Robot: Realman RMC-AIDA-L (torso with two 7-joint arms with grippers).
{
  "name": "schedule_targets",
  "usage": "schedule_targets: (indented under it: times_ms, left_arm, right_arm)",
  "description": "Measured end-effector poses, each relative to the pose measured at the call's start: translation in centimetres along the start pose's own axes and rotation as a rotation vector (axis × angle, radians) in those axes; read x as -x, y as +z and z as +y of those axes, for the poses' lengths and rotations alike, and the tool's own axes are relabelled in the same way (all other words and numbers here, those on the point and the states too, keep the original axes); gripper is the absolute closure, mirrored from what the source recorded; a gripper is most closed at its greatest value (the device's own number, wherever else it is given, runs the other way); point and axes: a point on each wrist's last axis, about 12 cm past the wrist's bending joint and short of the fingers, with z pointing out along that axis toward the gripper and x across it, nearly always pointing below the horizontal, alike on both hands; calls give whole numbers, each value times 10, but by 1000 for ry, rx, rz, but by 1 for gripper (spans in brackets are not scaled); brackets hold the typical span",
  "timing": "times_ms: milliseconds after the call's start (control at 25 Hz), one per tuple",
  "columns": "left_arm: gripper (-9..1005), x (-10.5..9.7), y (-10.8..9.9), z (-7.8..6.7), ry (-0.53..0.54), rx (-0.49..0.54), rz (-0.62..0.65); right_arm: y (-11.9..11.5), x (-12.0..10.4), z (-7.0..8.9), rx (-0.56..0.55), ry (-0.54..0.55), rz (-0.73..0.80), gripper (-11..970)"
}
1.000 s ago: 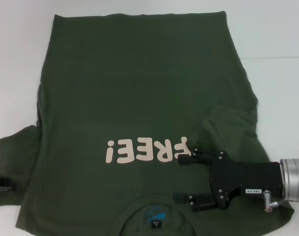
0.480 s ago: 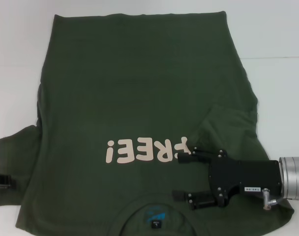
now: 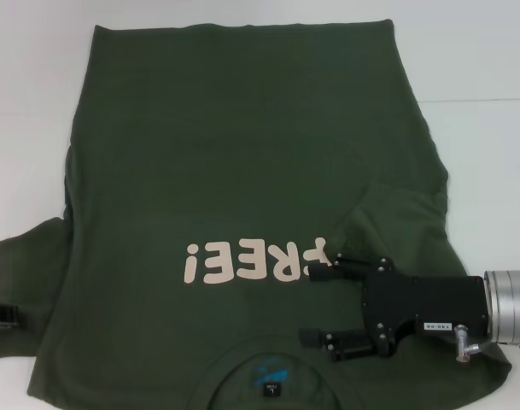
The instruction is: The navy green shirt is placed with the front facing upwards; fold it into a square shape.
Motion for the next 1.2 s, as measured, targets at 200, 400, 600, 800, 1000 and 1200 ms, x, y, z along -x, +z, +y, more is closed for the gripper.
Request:
schedule_targets:
  times_ms: [200, 400, 600, 800, 1000, 1200]
  left_arm:
    - [91, 0, 0, 0, 3, 0, 3]
    - [91, -1, 3, -4, 17, -2, 19]
    - [91, 0, 3, -5, 20, -1, 21]
    - [91, 0, 3, -5, 19, 0, 20]
    - [91, 1, 1, -4, 18, 6, 16]
    - [91, 1, 1, -3, 18, 15, 19]
  right_arm:
    - [0, 0, 0, -1, 0, 1, 13]
    - [0, 0, -1, -5, -1, 3, 13]
    - [0, 0, -1, -5, -1, 3, 13]
    - [0, 0, -1, -5, -1, 3, 13]
    - [0, 0, -1, -6, -1, 4, 14]
    - [1, 0, -1, -6, -3, 4, 14]
